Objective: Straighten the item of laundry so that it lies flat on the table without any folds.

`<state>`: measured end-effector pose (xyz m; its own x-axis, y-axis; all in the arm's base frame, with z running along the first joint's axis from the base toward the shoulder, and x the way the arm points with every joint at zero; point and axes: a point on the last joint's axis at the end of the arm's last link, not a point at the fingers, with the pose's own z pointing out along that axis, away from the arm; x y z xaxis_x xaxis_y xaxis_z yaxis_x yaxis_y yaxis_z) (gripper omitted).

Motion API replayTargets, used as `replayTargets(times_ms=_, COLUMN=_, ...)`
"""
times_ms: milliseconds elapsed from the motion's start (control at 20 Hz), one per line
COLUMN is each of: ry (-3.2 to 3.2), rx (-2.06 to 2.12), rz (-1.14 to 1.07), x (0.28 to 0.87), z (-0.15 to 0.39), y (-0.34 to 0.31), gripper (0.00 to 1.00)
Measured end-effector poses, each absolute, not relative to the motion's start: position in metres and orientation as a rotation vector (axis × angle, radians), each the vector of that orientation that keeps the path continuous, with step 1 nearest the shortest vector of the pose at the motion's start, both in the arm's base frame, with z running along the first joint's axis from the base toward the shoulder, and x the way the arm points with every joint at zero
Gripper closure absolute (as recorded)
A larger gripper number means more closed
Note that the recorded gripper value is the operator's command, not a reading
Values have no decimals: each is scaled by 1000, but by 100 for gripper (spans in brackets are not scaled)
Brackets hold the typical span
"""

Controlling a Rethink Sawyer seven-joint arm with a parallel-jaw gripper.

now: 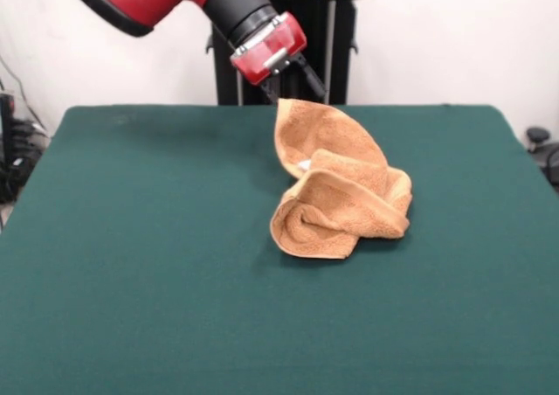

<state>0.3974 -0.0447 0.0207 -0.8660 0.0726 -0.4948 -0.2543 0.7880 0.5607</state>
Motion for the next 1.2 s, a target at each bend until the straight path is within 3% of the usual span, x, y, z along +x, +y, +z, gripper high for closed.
replayTargets(times_ms=1200, ry=2444, rx=-131, rz=752, x=414, z=23, y=-68, gripper=0)
